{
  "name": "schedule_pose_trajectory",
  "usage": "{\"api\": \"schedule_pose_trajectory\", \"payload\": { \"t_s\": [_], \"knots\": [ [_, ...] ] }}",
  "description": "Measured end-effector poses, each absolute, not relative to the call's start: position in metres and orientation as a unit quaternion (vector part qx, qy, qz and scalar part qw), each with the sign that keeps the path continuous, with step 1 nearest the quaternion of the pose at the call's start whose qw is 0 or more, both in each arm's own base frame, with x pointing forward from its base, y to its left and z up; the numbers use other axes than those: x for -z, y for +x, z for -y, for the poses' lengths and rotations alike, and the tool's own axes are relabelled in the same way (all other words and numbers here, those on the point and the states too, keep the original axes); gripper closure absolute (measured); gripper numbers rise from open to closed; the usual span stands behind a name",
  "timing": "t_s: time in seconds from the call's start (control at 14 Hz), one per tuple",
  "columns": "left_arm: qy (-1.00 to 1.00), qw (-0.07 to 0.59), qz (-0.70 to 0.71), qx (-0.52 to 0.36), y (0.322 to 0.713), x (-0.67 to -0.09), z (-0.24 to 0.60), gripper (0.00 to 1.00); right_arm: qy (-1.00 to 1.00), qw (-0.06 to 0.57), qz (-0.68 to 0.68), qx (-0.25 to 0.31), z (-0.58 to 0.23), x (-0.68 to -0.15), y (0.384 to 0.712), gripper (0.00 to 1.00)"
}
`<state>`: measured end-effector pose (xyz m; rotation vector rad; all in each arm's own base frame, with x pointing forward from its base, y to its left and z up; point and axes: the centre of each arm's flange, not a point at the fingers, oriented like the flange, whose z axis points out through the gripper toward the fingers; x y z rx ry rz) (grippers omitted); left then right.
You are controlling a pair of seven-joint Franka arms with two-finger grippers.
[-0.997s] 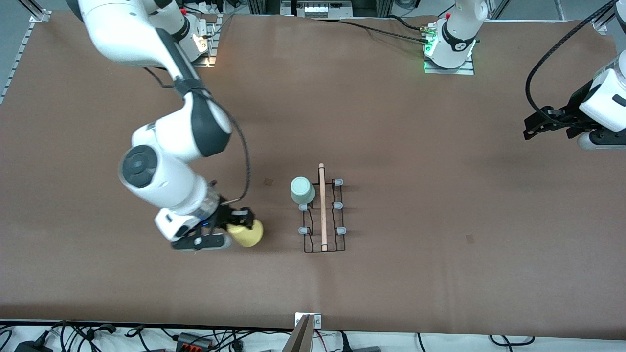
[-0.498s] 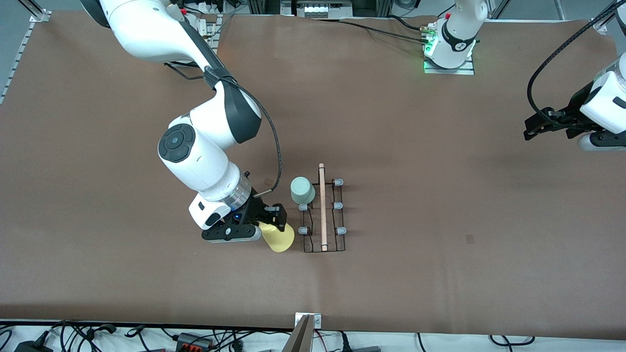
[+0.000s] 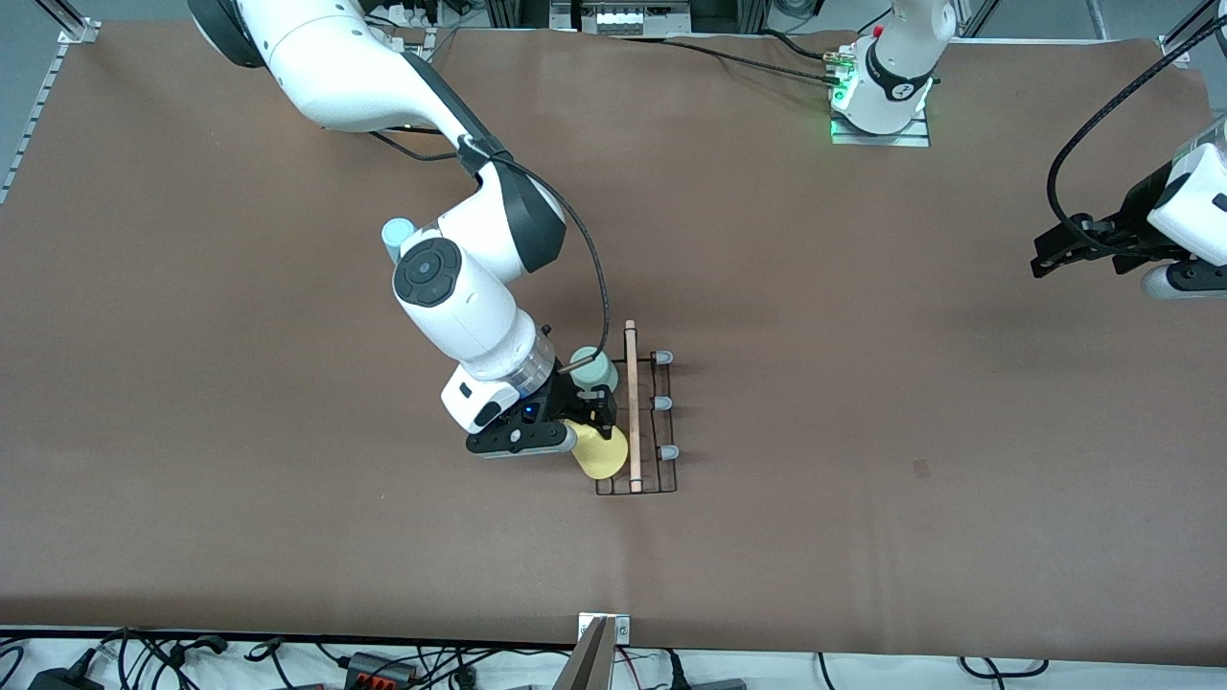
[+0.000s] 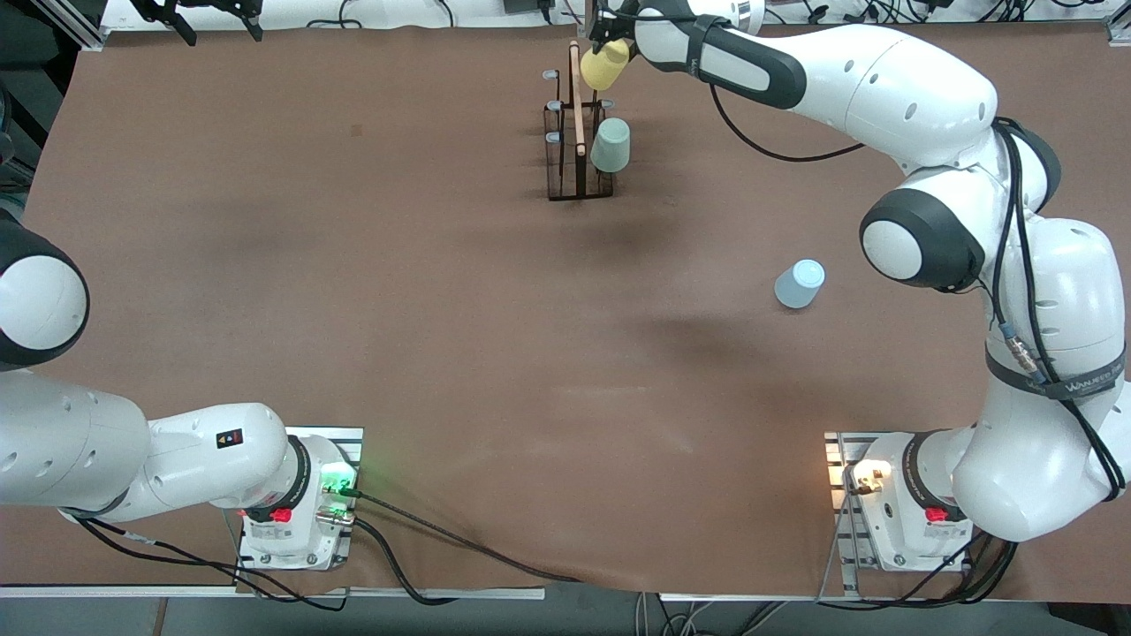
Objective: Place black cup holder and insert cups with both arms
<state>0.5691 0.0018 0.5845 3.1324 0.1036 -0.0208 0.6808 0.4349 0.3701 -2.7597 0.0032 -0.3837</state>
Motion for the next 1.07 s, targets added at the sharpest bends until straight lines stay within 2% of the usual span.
{"api": "schedule_pose_trajectory", "payload": {
  "t_s": [0.85,0.93,1.07],
  "knots": [
    [0.999,0.004,-0.042,0.006,0.570,-0.584,-0.013,0.00,-0.978,0.168,-0.003,0.122,-0.435,-0.340,0.682,0.35],
    [0.999,0.004,-0.043,0.004,0.570,-0.585,-0.014,0.00,-0.978,0.168,-0.003,0.122,-0.435,-0.339,0.682,0.31],
    [0.999,0.004,-0.045,0.004,0.570,-0.586,-0.017,0.00,-0.978,0.169,-0.004,0.124,-0.435,-0.339,0.683,0.12]
  ]
}}
